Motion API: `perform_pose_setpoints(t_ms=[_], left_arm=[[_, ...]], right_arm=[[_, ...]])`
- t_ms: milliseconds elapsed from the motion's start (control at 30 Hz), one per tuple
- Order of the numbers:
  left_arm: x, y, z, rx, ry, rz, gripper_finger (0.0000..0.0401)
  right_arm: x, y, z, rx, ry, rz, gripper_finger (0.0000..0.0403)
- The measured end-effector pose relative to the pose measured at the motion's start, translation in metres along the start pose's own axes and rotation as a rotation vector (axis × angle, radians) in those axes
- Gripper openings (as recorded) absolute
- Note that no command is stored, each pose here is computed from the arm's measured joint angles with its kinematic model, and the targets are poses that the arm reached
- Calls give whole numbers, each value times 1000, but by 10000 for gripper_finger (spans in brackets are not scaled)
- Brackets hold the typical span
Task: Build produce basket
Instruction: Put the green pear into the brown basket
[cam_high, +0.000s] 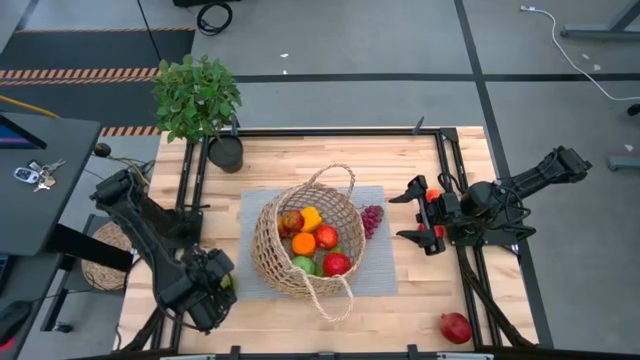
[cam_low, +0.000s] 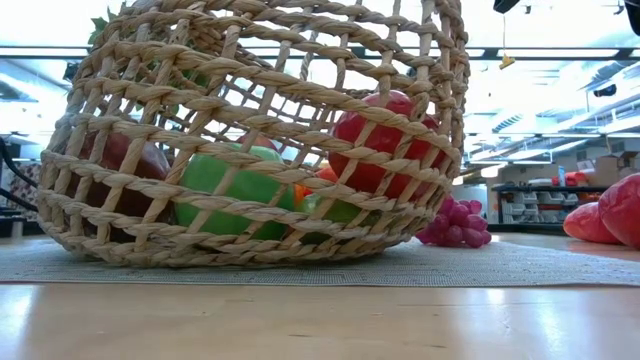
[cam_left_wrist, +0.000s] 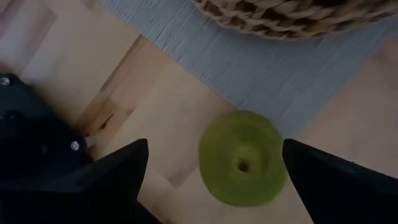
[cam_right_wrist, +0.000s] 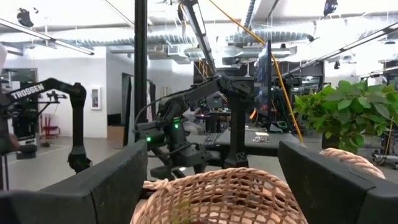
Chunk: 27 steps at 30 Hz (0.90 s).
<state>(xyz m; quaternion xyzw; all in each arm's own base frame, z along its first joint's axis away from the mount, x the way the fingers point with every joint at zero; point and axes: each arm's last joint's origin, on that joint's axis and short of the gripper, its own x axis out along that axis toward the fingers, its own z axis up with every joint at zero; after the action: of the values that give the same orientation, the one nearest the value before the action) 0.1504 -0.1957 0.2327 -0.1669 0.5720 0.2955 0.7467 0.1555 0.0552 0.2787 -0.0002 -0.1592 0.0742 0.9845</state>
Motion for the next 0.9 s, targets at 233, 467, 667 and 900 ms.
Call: perform_pose_setpoints(t_ms=[233,467,667,900], left_arm=[[23,0,-14,-33,-24,-44,377],[41,4,-27,-95,-21,-74,377],[49,3,-30,-121,-21,-104,377],[50,2,-31,-119,-19,-123,325]], right_arm=[[0,0,0,27,1,8,364],[0,1,-2,39,15,31,364],[0,1,-2,49,15,31,364],[0,1,-3,61,27,33,364]])
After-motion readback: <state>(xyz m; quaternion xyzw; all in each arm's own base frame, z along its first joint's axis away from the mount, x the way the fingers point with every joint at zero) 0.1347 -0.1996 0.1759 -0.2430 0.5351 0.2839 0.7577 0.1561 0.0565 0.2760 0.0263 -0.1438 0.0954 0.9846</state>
